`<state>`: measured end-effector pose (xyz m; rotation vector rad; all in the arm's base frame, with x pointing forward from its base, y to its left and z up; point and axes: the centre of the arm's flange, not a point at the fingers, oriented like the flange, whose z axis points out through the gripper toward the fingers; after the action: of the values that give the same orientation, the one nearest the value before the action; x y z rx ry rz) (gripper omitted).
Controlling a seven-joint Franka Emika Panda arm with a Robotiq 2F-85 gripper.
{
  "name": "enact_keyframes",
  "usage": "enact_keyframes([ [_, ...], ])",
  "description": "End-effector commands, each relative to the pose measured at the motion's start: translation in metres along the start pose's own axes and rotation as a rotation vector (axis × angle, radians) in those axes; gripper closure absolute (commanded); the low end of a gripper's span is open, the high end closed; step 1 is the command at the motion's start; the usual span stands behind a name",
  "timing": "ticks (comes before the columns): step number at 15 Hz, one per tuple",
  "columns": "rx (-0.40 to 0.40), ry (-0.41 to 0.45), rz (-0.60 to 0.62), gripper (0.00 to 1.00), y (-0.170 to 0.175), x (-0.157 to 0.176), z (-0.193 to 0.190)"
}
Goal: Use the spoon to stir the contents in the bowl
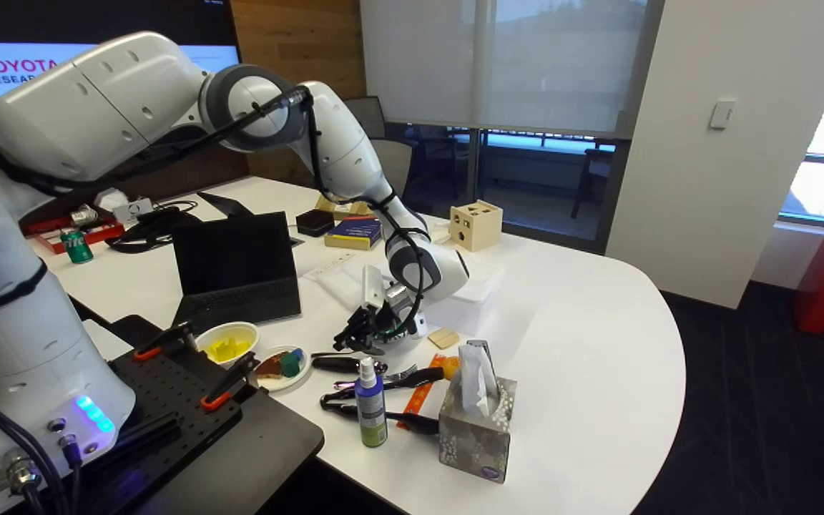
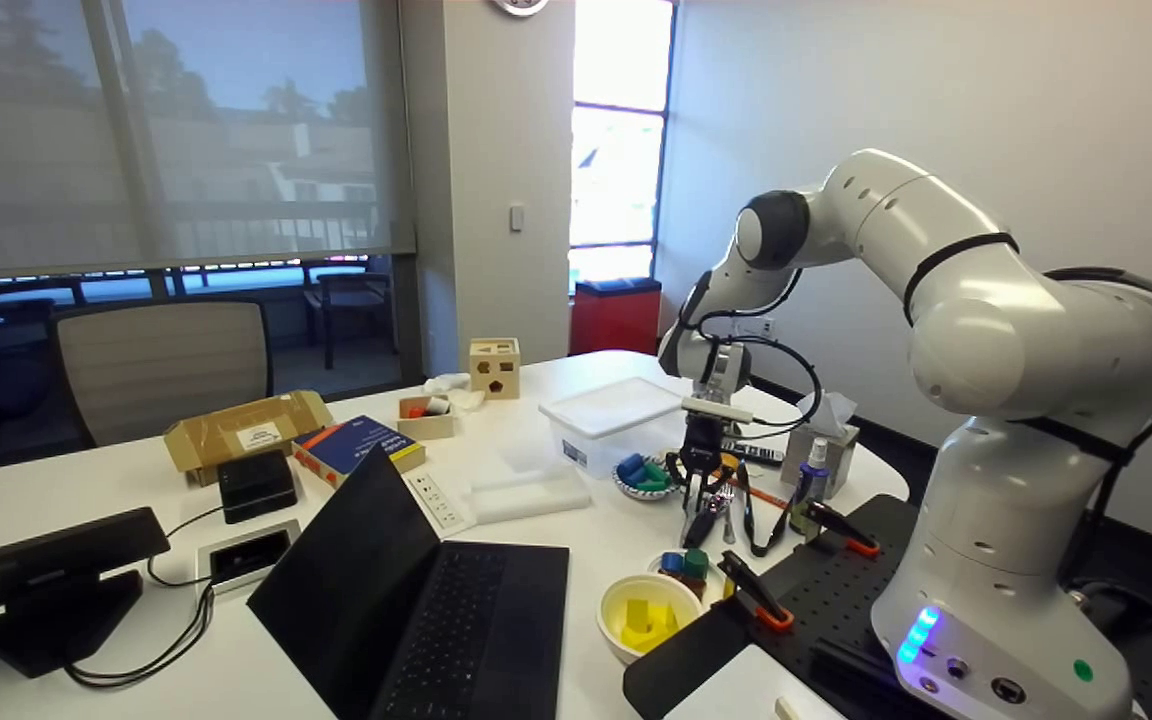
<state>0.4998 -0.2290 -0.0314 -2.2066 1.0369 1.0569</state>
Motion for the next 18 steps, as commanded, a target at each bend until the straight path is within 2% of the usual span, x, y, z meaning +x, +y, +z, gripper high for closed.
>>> enact_keyframes([
  [1, 0.011, 0.013, 0.049, 0.45, 0.012, -0.021, -0.008],
  [3, -0.004, 0.035, 0.006, 0.30, 0.009, -0.037, -0.018],
  [7, -0.163, 0.102, -0.154, 0.01, -0.009, -0.102, -0.045],
  [12, -0.408, 0.197, -0.247, 0.00, -0.031, -0.191, -0.059],
  [18, -0.619, 0.388, -0.445, 0.00, -0.047, -0.292, -0.063],
])
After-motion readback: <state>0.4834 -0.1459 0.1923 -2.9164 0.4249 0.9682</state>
